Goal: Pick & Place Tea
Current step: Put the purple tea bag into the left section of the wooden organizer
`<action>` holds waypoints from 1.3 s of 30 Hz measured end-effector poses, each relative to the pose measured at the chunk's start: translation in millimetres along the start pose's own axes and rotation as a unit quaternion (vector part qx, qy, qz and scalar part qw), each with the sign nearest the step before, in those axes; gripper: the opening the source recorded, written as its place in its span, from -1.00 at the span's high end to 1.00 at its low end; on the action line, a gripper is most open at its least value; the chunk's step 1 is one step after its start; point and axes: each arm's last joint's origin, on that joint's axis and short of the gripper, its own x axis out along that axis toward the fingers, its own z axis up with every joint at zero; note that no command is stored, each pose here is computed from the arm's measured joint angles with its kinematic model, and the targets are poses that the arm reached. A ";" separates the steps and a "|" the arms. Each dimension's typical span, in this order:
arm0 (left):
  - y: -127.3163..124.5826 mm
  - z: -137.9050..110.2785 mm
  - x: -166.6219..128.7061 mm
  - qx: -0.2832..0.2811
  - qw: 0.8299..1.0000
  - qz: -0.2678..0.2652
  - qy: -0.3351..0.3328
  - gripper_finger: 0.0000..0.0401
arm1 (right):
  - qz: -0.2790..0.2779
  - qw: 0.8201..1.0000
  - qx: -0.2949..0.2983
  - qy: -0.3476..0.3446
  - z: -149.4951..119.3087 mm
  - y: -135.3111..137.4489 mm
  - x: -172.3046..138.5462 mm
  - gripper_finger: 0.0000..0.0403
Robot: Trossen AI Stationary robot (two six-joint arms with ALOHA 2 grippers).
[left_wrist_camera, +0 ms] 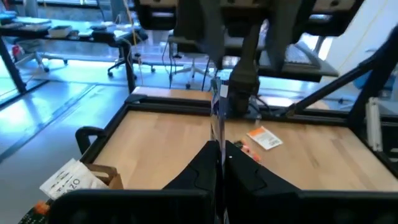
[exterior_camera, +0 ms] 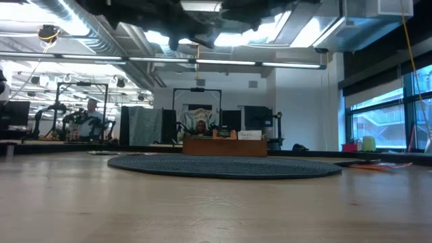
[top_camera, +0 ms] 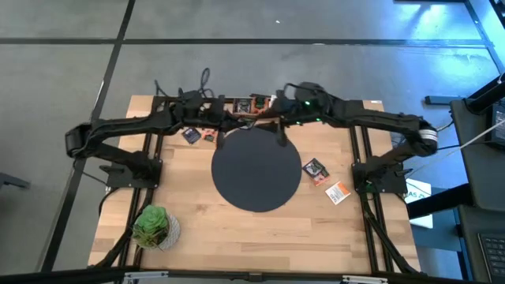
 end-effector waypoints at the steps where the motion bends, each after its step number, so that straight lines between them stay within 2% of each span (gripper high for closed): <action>1: 1.4 -1.6 -5.4 -0.001 1.000 -0.004 -0.007 0.97 | -0.001 1.000 0.001 0.005 2.6 -1.9 5.5 0.23; 5: 3.3 -9.6 -22.6 -0.006 0.999 -0.014 -0.046 0.97 | 0.000 1.000 0.002 0.009 13.5 -7.1 22.1 0.23; 8: 1.6 -6.2 -33.1 0.007 0.997 -0.012 -0.075 0.97 | 0.001 1.000 0.005 0.020 17.0 -10.2 32.8 0.23; 18: 0.9 -7.2 -35.5 0.015 0.997 -0.009 -0.071 0.97 | 0.002 1.000 0.006 0.018 24.0 -15.3 51.0 0.24; 22: 1.2 -7.2 -35.7 0.015 0.997 -0.008 -0.071 0.97 | 0.001 1.000 0.015 0.017 24.7 -16.3 50.4 0.38; 30: 1.6 -7.3 -35.7 0.022 0.997 -0.002 -0.070 0.88 | 0.017 1.000 0.019 0.016 24.6 -17.9 49.8 0.95; 36: 2.4 -10.4 -36.1 0.000 0.999 -0.002 -0.053 0.83 | -0.004 0.999 0.047 0.025 22.2 -24.7 48.1 0.96; 39: 2.5 -10.5 -42.4 0.007 0.999 0.001 -0.041 0.78 | -0.015 0.998 0.053 0.026 21.4 -33.9 45.4 0.97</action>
